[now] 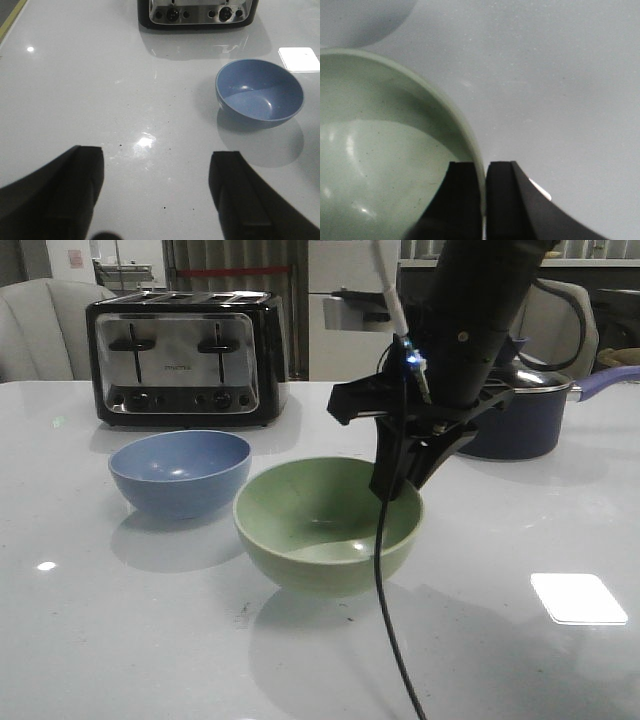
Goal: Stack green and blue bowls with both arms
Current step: 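Slide the green bowl with the right gripper toward the blue bowl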
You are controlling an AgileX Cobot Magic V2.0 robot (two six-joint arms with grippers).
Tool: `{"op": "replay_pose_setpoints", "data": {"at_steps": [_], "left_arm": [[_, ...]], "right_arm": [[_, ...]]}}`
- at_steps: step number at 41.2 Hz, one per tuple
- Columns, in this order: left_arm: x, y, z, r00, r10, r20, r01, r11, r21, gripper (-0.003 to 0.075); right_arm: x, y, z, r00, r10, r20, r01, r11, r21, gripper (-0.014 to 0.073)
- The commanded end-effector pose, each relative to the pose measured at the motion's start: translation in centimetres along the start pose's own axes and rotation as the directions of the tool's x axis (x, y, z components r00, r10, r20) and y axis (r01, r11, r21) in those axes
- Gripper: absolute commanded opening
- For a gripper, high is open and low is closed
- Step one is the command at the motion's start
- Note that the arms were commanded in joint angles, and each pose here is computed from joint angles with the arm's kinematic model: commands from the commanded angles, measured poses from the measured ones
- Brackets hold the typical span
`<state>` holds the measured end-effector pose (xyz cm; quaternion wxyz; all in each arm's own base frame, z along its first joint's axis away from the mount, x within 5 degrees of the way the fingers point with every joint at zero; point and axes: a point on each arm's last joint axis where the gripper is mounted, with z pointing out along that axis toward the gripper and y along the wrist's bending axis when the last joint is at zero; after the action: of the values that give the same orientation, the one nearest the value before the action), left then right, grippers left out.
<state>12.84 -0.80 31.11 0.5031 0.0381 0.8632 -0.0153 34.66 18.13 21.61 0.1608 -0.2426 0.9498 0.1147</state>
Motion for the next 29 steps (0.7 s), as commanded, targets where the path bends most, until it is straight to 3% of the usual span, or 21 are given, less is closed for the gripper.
{"op": "replay_pose_setpoints", "data": {"at_steps": [1, 9, 21, 29], "left_arm": [[-1.4, 0.1, -0.4, 0.996, -0.005, 0.090, 0.005, 1.000, -0.006, 0.0509], [-1.4, 0.1, -0.4, 0.996, -0.005, 0.092, 0.005, 1.000, -0.006, 0.0509], [-1.4, 0.1, -0.4, 0.996, -0.005, 0.092, 0.005, 1.000, -0.006, 0.0509], [-1.4, 0.1, -0.4, 0.996, -0.005, 0.094, 0.005, 1.000, -0.006, 0.0509]], "right_arm": [[-1.0, 0.7, -2.4, 0.992, -0.024, 0.121, 0.024, 1.000, 0.001, 0.0069], [-0.8, 0.6, -1.4, 0.996, -0.020, 0.089, 0.020, 1.000, -0.003, 0.0124], [-1.2, 0.6, -1.4, 0.995, -0.022, 0.100, 0.023, 1.000, -0.001, 0.0400], [-1.4, 1.2, -5.3, 0.976, -0.043, 0.214, 0.042, 0.999, 0.010, 0.0405]]}}
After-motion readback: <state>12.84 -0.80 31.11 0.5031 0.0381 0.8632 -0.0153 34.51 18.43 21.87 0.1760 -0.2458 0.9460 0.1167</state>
